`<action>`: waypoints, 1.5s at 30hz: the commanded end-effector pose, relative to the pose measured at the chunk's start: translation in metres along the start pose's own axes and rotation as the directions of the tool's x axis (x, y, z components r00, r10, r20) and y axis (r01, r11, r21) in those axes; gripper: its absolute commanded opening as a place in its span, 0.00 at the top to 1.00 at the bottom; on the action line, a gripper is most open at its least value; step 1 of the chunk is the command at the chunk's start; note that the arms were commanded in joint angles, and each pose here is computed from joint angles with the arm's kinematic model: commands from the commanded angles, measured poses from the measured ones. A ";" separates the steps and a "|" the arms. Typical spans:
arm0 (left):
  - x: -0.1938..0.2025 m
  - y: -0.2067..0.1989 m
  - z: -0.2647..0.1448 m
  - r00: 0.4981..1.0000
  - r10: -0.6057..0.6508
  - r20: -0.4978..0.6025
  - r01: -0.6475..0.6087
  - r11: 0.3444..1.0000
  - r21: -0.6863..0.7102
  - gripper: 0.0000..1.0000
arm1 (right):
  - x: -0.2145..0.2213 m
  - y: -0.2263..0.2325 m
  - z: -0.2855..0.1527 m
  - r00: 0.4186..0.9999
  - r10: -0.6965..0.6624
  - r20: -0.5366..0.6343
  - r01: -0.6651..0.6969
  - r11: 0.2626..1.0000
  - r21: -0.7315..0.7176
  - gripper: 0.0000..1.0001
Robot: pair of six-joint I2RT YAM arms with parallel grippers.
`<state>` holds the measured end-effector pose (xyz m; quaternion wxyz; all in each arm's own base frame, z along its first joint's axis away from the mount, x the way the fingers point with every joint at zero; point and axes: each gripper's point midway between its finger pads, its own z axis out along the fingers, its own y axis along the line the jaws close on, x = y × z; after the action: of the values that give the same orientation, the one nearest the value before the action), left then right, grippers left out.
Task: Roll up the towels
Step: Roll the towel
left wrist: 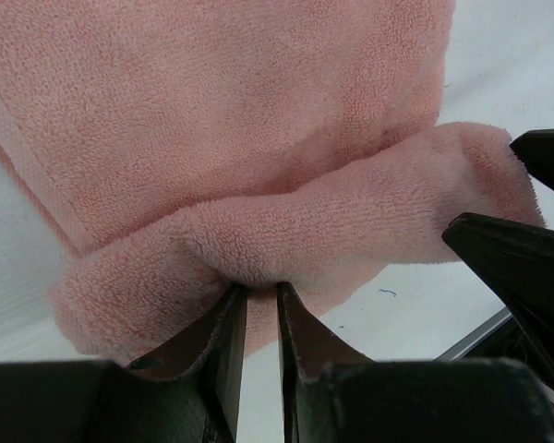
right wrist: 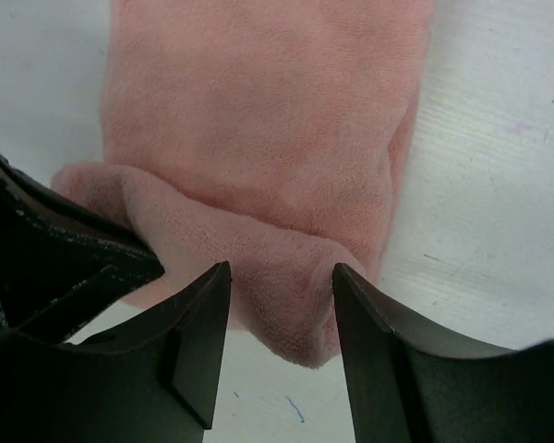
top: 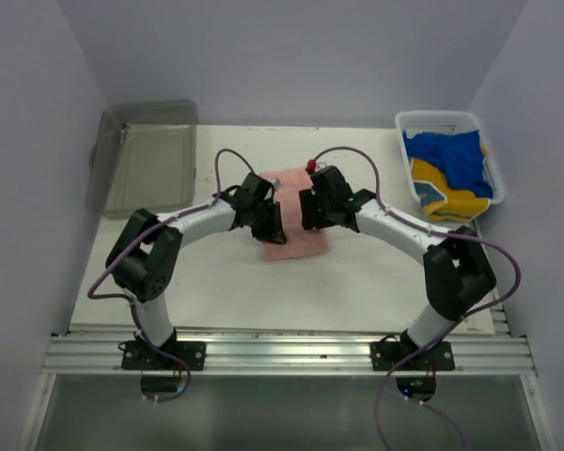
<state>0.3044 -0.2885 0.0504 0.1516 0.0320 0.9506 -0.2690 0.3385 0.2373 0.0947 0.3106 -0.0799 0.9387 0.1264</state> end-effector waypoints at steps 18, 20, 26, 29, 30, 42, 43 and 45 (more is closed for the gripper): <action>-0.036 -0.003 0.005 0.996 0.092 0.018 -0.093 0.995 0.042 0.77 | 0.020 -0.010 0.028 0.952 -0.266 -0.151 0.264 0.964 -0.033 0.86; -0.037 0.002 0.004 0.996 0.083 0.016 -0.083 0.996 0.040 0.77 | 0.019 -0.013 0.030 0.960 -0.239 -0.148 0.238 0.971 -0.022 0.96; -0.040 0.009 -0.002 0.997 0.077 0.021 -0.077 0.996 0.035 0.76 | 0.007 -0.020 0.034 0.979 -0.157 -0.133 0.157 0.988 -0.016 1.00; -0.042 0.006 -0.006 0.996 0.084 0.033 -0.086 0.995 0.052 0.74 | 0.001 -0.030 0.037 0.986 -0.108 -0.124 0.108 0.994 -0.001 1.00; -0.042 0.006 -0.005 0.996 0.085 0.033 -0.087 0.995 0.054 0.74 | 0.000 -0.030 0.039 0.988 -0.081 -0.132 0.079 0.997 -0.024 1.00; -0.029 0.040 0.021 0.996 0.064 -0.055 -0.064 0.998 0.004 0.72 | 0.032 -0.041 0.071 0.959 0.053 -0.280 -0.065 0.997 -0.033 1.00; -0.020 0.046 0.021 0.995 0.067 -0.068 -0.068 0.998 -0.010 0.70 | 0.036 -0.037 0.070 0.956 0.065 -0.287 -0.083 0.995 -0.052 1.00; -0.007 0.052 0.016 0.995 0.061 -0.078 -0.061 0.998 -0.008 0.69 | 0.061 -0.038 0.070 0.939 0.120 -0.322 -0.142 0.989 -0.047 1.00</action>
<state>0.3391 -0.2829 0.0373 0.1362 0.0639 0.9411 -0.3029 0.3701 0.2292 0.0337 0.2052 -0.0889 0.9594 0.1722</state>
